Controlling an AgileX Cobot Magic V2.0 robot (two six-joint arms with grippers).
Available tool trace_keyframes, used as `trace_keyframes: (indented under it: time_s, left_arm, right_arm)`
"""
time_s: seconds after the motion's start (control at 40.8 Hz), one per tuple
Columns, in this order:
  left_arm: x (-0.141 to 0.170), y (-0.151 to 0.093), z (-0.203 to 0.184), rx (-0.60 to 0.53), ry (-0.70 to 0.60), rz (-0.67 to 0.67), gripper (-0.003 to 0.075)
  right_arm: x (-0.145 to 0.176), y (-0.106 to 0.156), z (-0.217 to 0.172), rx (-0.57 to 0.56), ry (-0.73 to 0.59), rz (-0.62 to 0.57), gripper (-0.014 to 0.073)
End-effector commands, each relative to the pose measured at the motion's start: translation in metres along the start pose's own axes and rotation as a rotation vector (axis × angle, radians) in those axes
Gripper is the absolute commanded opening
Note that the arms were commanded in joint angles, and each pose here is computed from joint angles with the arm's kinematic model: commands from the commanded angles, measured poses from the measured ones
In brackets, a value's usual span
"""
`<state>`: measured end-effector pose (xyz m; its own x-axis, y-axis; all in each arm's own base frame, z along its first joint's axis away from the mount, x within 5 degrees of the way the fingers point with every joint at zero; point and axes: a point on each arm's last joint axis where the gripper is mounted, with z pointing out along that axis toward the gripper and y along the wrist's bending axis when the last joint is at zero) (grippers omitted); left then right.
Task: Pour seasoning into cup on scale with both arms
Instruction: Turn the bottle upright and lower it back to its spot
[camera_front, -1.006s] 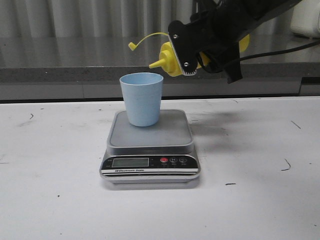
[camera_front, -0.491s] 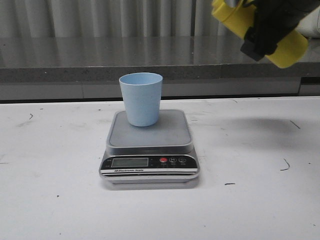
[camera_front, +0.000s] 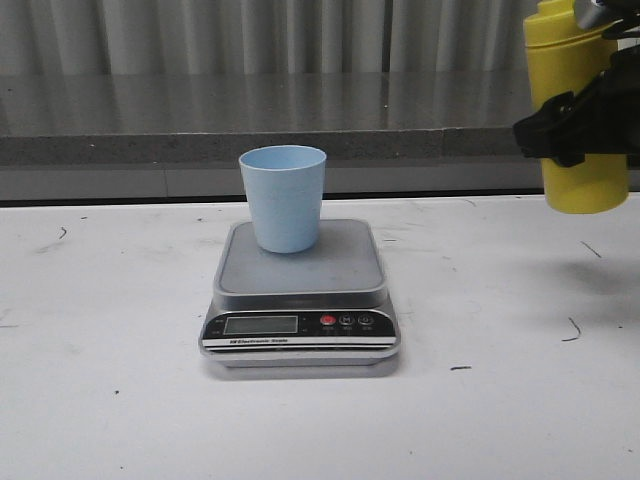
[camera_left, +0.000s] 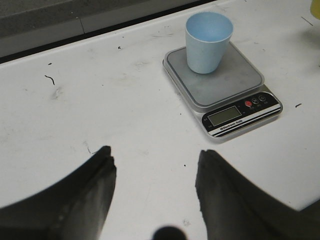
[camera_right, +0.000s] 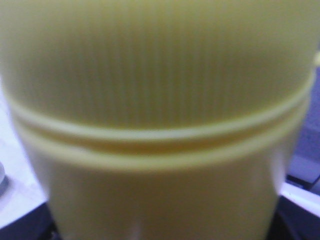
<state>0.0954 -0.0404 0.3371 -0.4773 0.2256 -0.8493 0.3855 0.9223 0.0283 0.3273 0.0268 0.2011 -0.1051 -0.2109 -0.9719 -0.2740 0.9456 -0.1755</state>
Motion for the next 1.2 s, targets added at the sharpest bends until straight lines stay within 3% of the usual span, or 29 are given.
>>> trace_keyframes:
  time_s: [0.0, 0.54, 1.08, 1.178]
  left_arm:
    - [-0.013, -0.001, -0.005, 0.016, -0.091, -0.006, 0.0365]
    - [-0.013, -0.001, -0.005, 0.016, -0.091, -0.006, 0.0365]
    - [-0.013, -0.001, -0.005, 0.016, -0.091, -0.006, 0.0365]
    - [-0.013, -0.001, -0.005, 0.016, -0.091, -0.006, 0.0365]
  right_arm:
    - [-0.022, -0.007, -0.002, 0.055, -0.252, 0.014, 0.0337]
    - [0.030, -0.005, 0.023, 0.089, -0.243, 0.120, 0.0337]
    - [0.041, 0.009, 0.038, 0.111, -0.210, 0.207, 0.0340]
    - [0.042, 0.010, 0.038, 0.109, -0.207, 0.207, 0.0385]
